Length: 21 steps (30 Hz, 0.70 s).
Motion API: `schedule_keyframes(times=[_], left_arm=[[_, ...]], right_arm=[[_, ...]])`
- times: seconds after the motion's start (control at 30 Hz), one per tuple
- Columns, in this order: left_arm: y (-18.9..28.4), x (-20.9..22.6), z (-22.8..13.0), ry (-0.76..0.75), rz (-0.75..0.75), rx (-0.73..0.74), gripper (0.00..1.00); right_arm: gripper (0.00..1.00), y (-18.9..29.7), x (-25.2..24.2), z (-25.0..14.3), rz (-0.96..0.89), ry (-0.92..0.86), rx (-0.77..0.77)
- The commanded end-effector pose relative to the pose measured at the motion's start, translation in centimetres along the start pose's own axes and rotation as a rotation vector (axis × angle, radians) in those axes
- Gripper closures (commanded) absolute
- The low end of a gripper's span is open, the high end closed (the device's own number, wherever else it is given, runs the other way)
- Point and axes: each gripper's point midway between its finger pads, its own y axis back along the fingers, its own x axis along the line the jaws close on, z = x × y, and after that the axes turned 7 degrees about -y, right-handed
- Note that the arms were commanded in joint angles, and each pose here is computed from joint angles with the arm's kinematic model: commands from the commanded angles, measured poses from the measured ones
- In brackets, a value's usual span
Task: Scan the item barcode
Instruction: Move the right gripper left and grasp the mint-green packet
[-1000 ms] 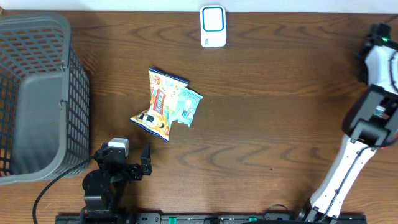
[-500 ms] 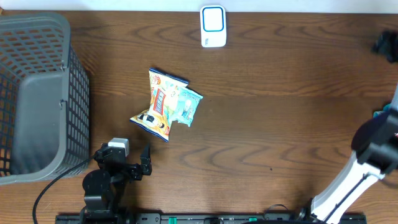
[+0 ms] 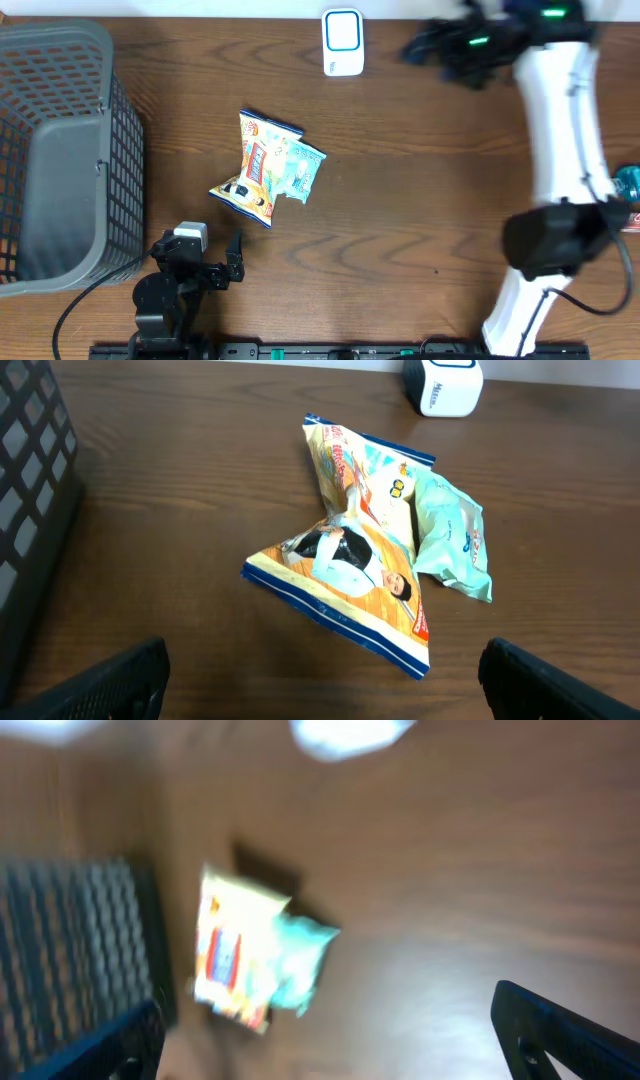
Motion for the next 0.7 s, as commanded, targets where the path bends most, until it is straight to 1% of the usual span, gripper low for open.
schedule_keyframes(times=[0.0, 0.07, 0.2, 0.33, 0.47, 0.53, 0.67], left_arm=[[-0.2, -0.1, -1.0, 0.011, -0.007, 0.029, 0.02], [-0.2, -0.1, -1.0, 0.011, -0.007, 0.029, 0.01], [-0.2, -0.1, -1.0, 0.011, -0.007, 0.029, 0.01], [-0.2, -0.1, -1.0, 0.011, -0.007, 0.029, 0.01], [-0.2, -0.1, -1.0, 0.011, -0.007, 0.029, 0.01], [-0.2, -0.1, -1.0, 0.011, -0.007, 0.029, 0.01], [-0.2, -0.1, -1.0, 0.011, -0.007, 0.029, 0.01]], right_arm=[[0.01, -5.8, 4.0, -5.0, -0.001, 0.095, 0.159], [0.01, -9.5, 4.3, -7.3, -0.12, 0.168, 0.188], [0.01, -15.5, 2.7, -10.9, -0.406, 0.094, 0.175], [0.01, -19.7, 1.7, -13.4, -0.563, 0.043, 0.113], [0.01, -21.5, 1.6, -13.9, -0.64, 0.057, 0.016], [0.01, -22.1, 1.7, -14.3, -0.655, 0.075, 0.0], [0.01, -23.0, 0.1, -14.8, -0.755, 0.109, -0.038]])
